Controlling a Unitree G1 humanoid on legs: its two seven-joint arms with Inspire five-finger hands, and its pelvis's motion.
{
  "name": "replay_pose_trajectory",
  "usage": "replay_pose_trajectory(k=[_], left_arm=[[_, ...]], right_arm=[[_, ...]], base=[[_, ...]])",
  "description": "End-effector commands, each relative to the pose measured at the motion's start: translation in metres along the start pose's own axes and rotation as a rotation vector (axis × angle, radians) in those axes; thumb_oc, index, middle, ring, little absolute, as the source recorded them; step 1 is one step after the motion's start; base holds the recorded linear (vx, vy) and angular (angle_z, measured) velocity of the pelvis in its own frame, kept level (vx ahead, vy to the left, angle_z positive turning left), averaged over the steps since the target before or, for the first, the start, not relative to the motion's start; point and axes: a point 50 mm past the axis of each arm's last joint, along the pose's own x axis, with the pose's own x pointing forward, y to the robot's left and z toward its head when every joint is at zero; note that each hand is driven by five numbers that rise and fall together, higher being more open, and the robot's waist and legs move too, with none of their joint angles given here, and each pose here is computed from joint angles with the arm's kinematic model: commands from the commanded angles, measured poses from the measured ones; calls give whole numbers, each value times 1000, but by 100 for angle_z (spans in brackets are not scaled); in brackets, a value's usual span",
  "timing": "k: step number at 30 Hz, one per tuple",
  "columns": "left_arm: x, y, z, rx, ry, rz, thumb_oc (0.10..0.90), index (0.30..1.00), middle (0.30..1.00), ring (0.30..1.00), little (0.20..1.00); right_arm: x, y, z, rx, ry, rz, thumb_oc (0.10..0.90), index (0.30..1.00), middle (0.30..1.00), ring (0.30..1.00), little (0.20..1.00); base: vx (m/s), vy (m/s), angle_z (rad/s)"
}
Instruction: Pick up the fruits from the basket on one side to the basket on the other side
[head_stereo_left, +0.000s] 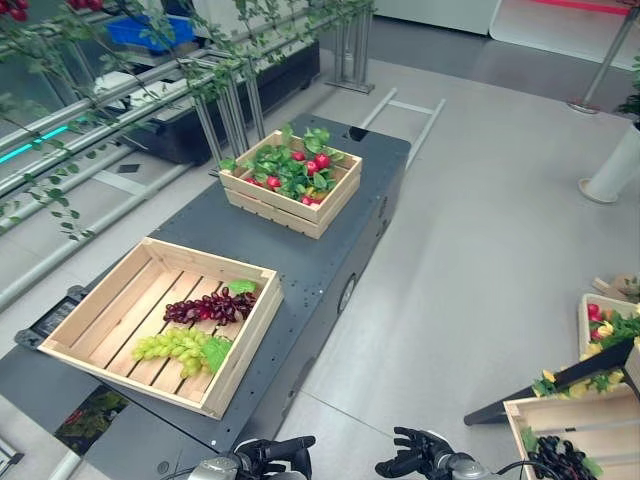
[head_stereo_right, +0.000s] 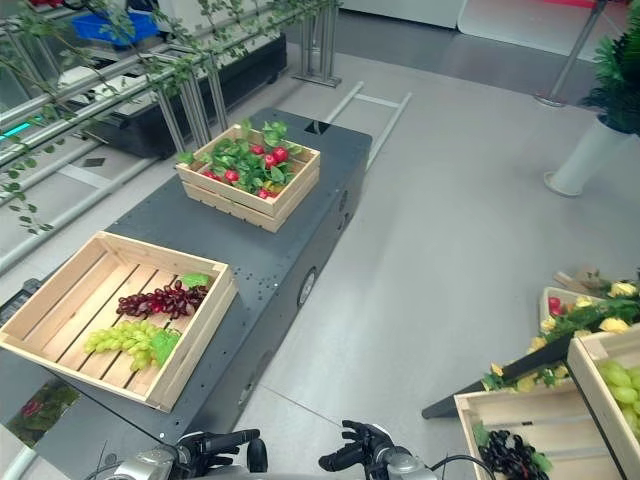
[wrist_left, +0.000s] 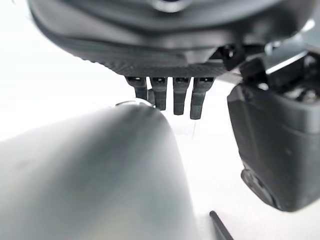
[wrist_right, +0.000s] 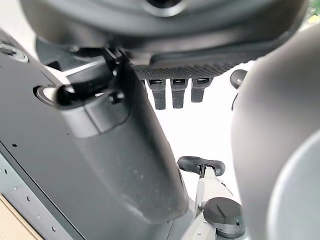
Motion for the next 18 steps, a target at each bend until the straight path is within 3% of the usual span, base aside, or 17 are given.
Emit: replay_pose_trajectory(k=[1, 13, 18], left_arm=[[6, -17, 39, 54, -101, -59, 800, 900, 900, 900, 900], [7, -18, 36, 35, -70, -103, 800, 900, 900, 900, 900], [6, -26, 42, -6, -116, -212, 800, 900, 900, 900, 900]], right_arm=[[1, -8, 21, -2, -70, -23, 800, 900, 900, 900, 900], [1, -10, 23, -8, -70, -32, 800, 900, 900, 900, 900], [1, -10, 24, 18, -64, -36, 800, 900, 900, 900, 900]], base=[[26, -17, -7], [7, 3, -1], [31, 36, 0]])
